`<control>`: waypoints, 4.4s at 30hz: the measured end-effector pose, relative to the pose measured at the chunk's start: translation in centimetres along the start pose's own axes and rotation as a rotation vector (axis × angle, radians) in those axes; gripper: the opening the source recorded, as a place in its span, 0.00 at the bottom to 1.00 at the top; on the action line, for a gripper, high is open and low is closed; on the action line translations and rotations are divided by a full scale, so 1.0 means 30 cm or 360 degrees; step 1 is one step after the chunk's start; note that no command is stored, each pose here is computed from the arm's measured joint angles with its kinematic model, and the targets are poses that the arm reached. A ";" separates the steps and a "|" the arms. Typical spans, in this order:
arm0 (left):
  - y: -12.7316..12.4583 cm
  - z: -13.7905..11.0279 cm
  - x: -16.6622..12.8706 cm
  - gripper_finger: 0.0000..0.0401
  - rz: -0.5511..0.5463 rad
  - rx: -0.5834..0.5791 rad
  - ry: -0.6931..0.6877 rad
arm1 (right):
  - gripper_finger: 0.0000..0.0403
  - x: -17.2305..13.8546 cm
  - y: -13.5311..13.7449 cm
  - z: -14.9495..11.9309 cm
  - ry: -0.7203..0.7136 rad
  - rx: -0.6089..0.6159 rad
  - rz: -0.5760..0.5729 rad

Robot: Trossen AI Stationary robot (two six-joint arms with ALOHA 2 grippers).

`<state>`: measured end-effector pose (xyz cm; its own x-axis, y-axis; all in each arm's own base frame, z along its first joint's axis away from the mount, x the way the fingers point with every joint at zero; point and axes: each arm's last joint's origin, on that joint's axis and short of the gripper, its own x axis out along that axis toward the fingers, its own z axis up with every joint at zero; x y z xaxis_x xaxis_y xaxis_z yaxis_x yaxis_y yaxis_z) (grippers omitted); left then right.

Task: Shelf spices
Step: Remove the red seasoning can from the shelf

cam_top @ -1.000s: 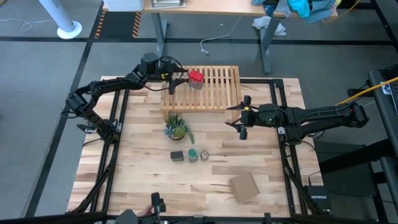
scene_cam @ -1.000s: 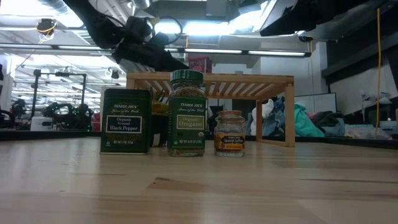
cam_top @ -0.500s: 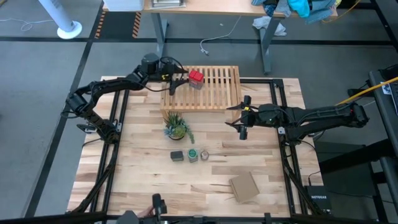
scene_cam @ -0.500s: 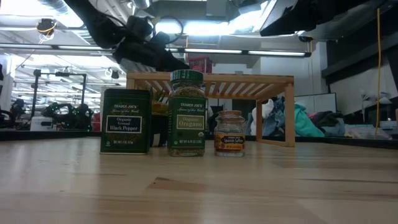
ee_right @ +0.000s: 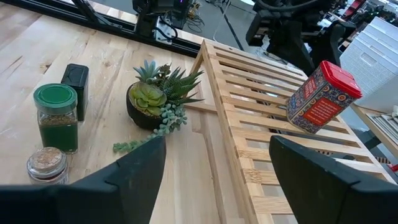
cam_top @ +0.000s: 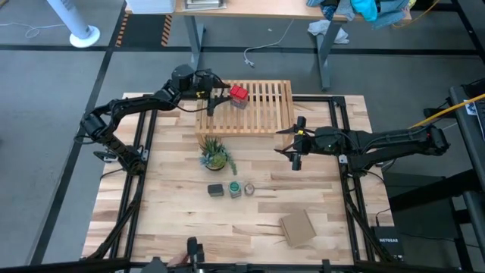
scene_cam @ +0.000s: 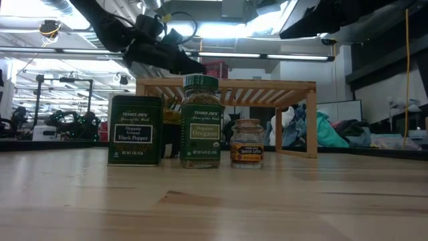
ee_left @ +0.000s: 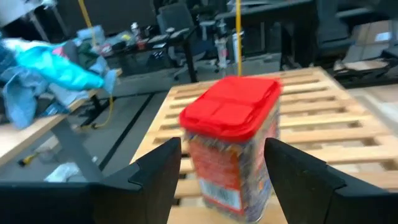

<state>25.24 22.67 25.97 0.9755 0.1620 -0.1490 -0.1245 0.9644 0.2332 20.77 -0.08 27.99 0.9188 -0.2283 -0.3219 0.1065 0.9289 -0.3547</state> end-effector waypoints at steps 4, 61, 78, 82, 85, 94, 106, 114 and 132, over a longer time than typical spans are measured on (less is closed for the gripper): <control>0.005 0.008 -0.002 0.63 -0.0004 -0.0004 -0.0042 | 0.72 0.000 0.000 0.000 0.0000 0.0000 0.0000; -0.056 0.142 0.059 0.42 -0.0173 0.0004 -0.0038 | 0.72 0.000 0.000 -0.001 0.0002 -0.0001 0.0001; -0.407 0.369 -0.305 0.42 -0.0063 -0.0114 0.0578 | 0.72 0.000 0.000 -0.001 0.0001 -0.0001 0.0000; -0.501 0.361 -0.324 0.42 0.0013 -0.0149 0.0789 | 0.72 0.000 0.000 -0.001 0.0001 0.0000 0.0000; -0.561 0.350 -0.342 0.42 0.0084 -0.0157 0.0936 | 0.72 0.000 0.000 -0.001 0.0001 -0.0001 0.0000; -0.693 0.265 -0.395 0.42 0.0206 -0.0251 0.1039 | 0.72 0.000 0.000 -0.001 0.0002 -0.0001 0.0001; -0.824 0.029 -0.443 0.42 0.0226 -0.0596 0.0739 | 0.72 0.001 0.000 -0.001 0.0002 -0.0001 0.0001; -0.919 -0.063 -0.467 0.42 0.0204 -0.0783 0.0574 | 0.72 0.001 0.001 -0.001 0.0003 -0.0001 0.0001; -1.103 -0.187 -0.453 0.42 0.0293 -0.0742 0.0537 | 0.72 0.001 0.001 -0.001 0.0003 -0.0001 0.0001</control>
<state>15.09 -10.29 14.90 0.8283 0.3186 -0.4609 -0.4267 0.8918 -0.1504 20.79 -0.08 27.94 0.9181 -0.2283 -0.3240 0.1057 0.9289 -0.3550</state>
